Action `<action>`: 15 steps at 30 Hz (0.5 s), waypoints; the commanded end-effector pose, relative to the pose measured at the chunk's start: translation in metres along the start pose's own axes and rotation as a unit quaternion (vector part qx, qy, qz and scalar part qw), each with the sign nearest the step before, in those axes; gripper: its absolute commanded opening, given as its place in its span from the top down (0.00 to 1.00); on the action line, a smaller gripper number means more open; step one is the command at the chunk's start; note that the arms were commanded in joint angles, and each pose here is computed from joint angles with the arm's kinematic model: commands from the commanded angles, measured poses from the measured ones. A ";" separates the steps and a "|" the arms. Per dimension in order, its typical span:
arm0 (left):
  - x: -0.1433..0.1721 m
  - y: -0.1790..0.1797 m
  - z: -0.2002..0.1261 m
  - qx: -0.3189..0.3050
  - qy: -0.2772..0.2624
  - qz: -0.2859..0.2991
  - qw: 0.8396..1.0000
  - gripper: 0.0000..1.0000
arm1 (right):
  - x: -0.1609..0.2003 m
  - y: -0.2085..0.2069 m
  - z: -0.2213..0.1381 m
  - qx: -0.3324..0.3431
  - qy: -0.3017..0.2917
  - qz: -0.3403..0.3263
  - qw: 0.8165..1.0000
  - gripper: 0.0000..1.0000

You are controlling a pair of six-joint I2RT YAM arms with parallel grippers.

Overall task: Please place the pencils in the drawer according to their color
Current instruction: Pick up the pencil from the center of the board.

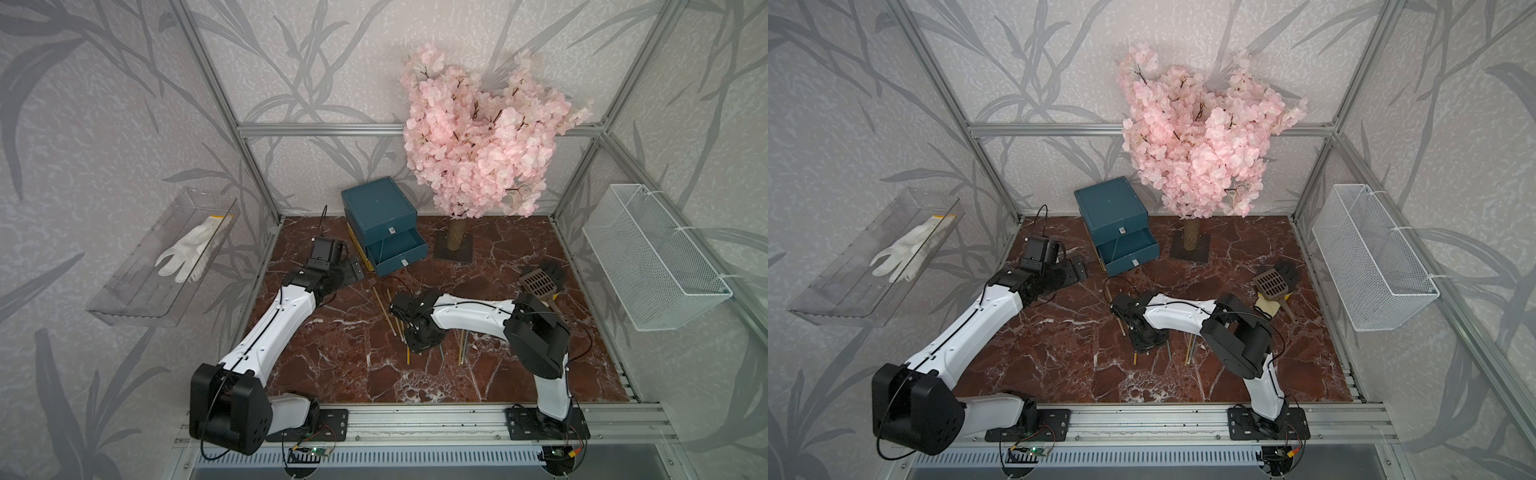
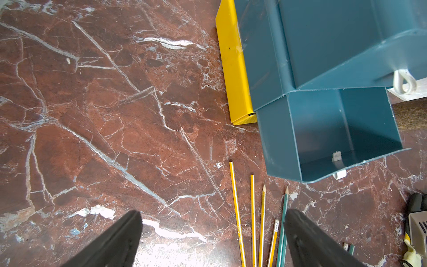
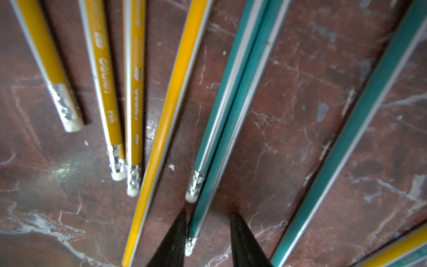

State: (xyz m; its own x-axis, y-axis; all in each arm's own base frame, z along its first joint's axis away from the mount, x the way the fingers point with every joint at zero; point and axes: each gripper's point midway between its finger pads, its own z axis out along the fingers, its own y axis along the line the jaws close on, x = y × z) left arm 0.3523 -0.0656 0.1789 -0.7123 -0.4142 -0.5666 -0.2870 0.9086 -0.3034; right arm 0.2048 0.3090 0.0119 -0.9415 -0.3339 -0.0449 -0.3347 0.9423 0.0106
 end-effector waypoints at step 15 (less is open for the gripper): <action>-0.005 0.000 0.006 0.002 0.000 -0.004 1.000 0.00 | 0.040 -0.044 0.027 0.050 0.078 0.039 0.995 1.00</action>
State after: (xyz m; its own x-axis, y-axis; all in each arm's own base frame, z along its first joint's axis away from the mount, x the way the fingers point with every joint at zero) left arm 0.3556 -0.0638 0.1763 -0.7109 -0.4201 -0.5641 -0.2930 0.9060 -0.3055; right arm 0.2061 0.3022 0.0113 -0.9543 -0.2965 -0.0373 -0.2979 0.9537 0.0417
